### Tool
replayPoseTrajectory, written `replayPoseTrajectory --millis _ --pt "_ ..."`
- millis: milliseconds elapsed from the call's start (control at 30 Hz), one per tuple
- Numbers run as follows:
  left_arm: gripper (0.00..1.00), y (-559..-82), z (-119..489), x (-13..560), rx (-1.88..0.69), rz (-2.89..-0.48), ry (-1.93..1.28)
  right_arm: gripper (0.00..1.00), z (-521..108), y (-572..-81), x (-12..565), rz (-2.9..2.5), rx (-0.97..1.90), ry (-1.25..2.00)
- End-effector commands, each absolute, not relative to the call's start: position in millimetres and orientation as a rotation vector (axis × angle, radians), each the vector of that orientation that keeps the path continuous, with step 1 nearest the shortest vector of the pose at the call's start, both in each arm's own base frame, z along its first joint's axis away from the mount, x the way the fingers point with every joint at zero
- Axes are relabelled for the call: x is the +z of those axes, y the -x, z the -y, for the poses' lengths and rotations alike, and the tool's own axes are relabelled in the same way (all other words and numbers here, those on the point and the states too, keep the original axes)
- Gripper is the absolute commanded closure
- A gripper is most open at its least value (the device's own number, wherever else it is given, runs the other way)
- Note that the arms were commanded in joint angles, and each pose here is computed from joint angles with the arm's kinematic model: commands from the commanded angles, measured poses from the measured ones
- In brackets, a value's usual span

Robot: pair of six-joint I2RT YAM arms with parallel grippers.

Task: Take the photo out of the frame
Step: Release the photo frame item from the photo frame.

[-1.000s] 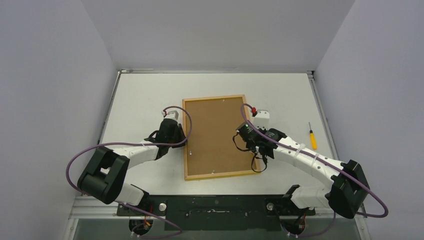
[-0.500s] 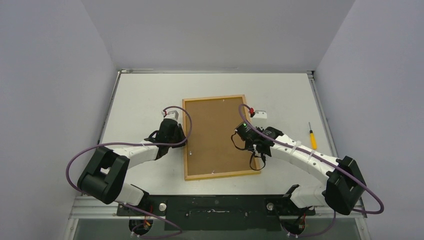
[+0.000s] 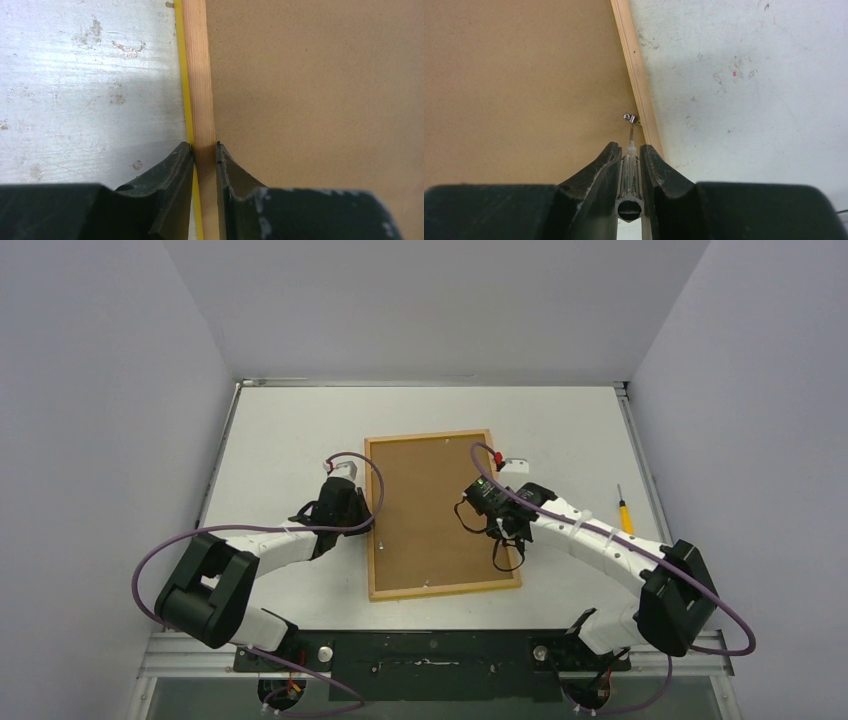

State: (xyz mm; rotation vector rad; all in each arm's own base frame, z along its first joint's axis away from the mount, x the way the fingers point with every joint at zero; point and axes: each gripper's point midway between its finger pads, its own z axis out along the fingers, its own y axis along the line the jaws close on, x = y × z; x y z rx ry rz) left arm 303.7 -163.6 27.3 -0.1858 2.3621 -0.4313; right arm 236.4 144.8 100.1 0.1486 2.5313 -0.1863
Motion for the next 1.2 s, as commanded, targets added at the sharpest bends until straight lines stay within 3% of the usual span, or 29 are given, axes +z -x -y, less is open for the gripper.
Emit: replayPoseTrajectory --millis 0,1167 --pt "0.81 -321.5 162.1 48.3 -0.433 -2.282 0.207 0.95 -136.5 -229.0 107.0 -2.580 -0.258 -0.152" --pt "0.81 -320.5 164.8 48.0 -0.450 -2.287 0.195 0.95 -148.6 -266.4 113.1 -2.510 -0.324 -0.108"
